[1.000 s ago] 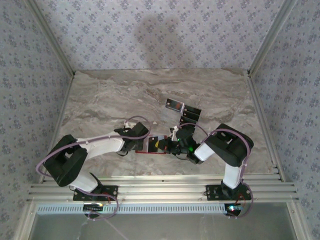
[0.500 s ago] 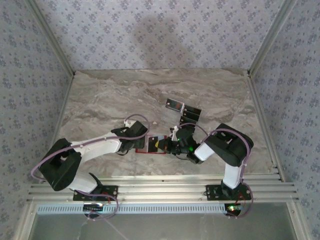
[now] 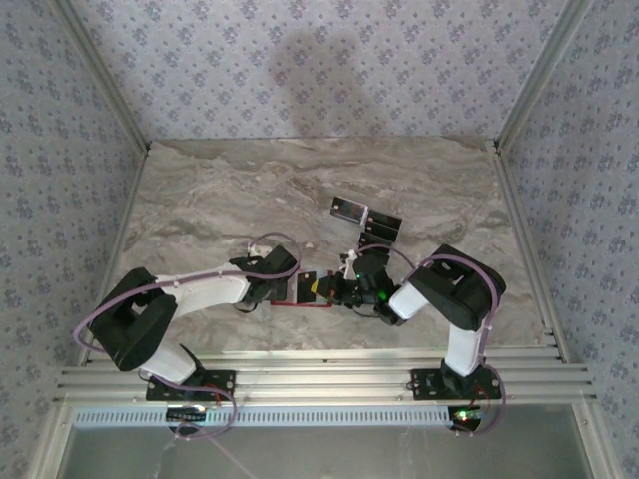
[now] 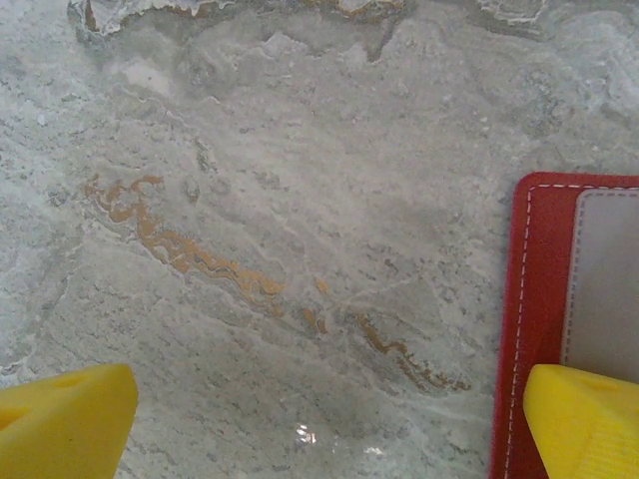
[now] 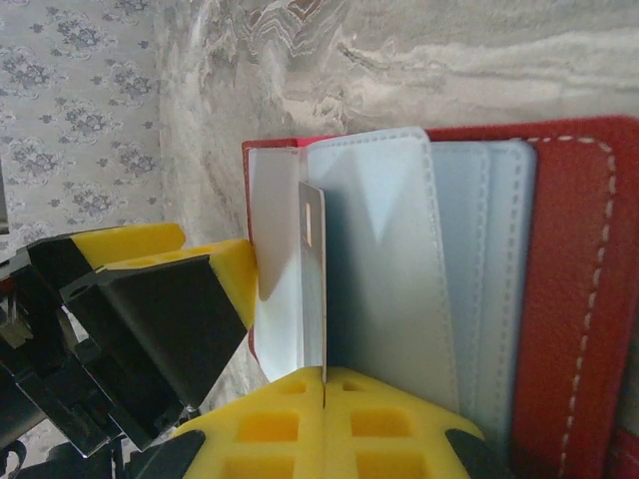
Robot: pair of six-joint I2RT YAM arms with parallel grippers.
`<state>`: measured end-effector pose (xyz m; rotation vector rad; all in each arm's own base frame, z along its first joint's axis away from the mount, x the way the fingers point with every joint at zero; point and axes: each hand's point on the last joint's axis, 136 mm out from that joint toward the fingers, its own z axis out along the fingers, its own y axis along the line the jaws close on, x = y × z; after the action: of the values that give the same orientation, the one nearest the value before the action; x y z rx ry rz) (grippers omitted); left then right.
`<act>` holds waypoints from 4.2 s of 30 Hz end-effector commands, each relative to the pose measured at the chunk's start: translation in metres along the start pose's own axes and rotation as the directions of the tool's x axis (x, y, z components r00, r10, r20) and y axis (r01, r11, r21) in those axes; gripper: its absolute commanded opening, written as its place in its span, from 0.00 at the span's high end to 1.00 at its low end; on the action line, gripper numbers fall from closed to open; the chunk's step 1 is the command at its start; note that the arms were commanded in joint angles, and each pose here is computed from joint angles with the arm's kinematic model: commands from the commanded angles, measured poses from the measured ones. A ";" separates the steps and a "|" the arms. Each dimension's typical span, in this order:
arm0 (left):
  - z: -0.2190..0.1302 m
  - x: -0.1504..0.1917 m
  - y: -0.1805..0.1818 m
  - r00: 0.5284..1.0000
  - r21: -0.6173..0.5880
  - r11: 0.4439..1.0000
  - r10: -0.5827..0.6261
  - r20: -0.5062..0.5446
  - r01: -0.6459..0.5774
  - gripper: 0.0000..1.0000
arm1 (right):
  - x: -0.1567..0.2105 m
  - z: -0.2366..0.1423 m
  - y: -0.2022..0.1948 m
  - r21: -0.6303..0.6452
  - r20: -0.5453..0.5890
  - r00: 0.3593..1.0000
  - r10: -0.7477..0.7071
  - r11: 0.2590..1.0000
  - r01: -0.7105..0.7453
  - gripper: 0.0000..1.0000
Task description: Put the credit cards into the card holder
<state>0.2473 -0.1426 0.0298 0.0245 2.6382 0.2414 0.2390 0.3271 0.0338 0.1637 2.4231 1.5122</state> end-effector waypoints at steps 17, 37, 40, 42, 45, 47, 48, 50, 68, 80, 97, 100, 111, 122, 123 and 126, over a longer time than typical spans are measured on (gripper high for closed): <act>0.008 0.019 0.017 0.998 -0.088 0.996 0.025 -0.062 -0.030 0.00 | -0.001 0.009 -0.017 0.032 -0.027 0.998 0.051 0.998 -0.051 1.00; 0.010 0.019 0.016 0.997 -0.090 0.995 0.031 -0.065 -0.037 0.00 | 0.010 0.017 -0.020 0.038 -0.023 0.998 0.054 0.998 -0.053 1.00; 0.009 0.018 0.015 0.998 -0.087 0.996 0.030 -0.064 -0.036 0.00 | 0.013 0.018 -0.022 0.045 -0.030 0.998 0.053 0.998 -0.051 1.00; 0.009 0.019 0.015 0.997 -0.087 0.996 0.031 -0.065 -0.036 0.00 | 0.014 0.017 -0.023 0.049 -0.031 0.998 0.055 0.997 -0.054 1.00; 0.008 0.017 0.014 0.998 -0.081 0.996 0.028 -0.062 -0.033 0.00 | 0.011 0.014 -0.022 0.055 -0.024 0.998 0.057 0.997 -0.055 0.84; 0.007 0.016 0.012 0.998 -0.075 0.997 0.024 -0.059 -0.029 0.00 | 0.007 0.011 -0.018 0.058 -0.022 0.999 0.050 0.997 -0.048 0.71; 0.006 0.015 0.011 0.998 -0.069 0.997 0.021 -0.058 -0.025 0.00 | 0.006 0.010 -0.016 0.064 -0.021 0.999 0.040 0.997 -0.038 0.65; 0.005 0.013 0.009 0.998 -0.058 0.998 0.017 -0.054 -0.020 0.00 | 0.002 0.008 -0.013 0.082 -0.024 1.000 0.020 0.996 -0.018 0.55; -0.019 -0.020 0.024 0.995 0.030 0.995 -0.098 0.013 0.098 0.00 | -0.015 -0.023 0.013 0.320 -0.103 0.981 -0.166 0.928 0.191 0.34; -0.003 -0.005 0.019 0.995 0.046 0.995 -0.089 -0.039 0.091 0.00 | -0.022 -0.029 0.008 0.556 -0.291 0.897 -0.334 0.703 0.442 0.93; 0.006 -0.003 0.012 0.995 0.043 0.996 -0.074 -0.066 0.077 0.00 | -0.025 -0.020 -0.016 0.612 -0.335 0.884 -0.327 0.638 0.468 0.99; 0.007 -0.002 0.010 0.995 0.044 0.996 -0.073 -0.070 0.076 0.00 | -0.025 -0.015 -0.017 0.610 -0.340 0.883 -0.323 0.639 0.468 1.00; 0.011 -0.001 0.007 0.995 0.049 0.996 -0.072 -0.076 0.076 0.00 | -0.027 -0.002 -0.012 0.587 -0.350 0.879 -0.322 0.656 0.474 1.00; 0.013 0.001 0.006 0.994 0.050 0.996 -0.071 -0.080 0.076 0.00 | -0.021 0.013 -0.005 0.552 -0.369 0.872 -0.322 0.679 0.484 1.00; 0.013 0.001 0.006 0.994 0.051 0.996 -0.070 -0.081 0.074 0.00 | -0.019 0.015 -0.003 0.546 -0.371 0.870 -0.324 0.682 0.487 1.00; 0.013 0.001 0.005 0.994 0.052 0.996 -0.069 -0.081 0.074 0.00 | -0.016 0.019 0.004 0.527 -0.377 0.863 -0.338 0.688 0.499 1.00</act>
<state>0.2510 -0.1296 0.0228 -0.0858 2.7020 0.1609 0.2641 0.3285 0.0295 -0.4166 2.8108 0.4964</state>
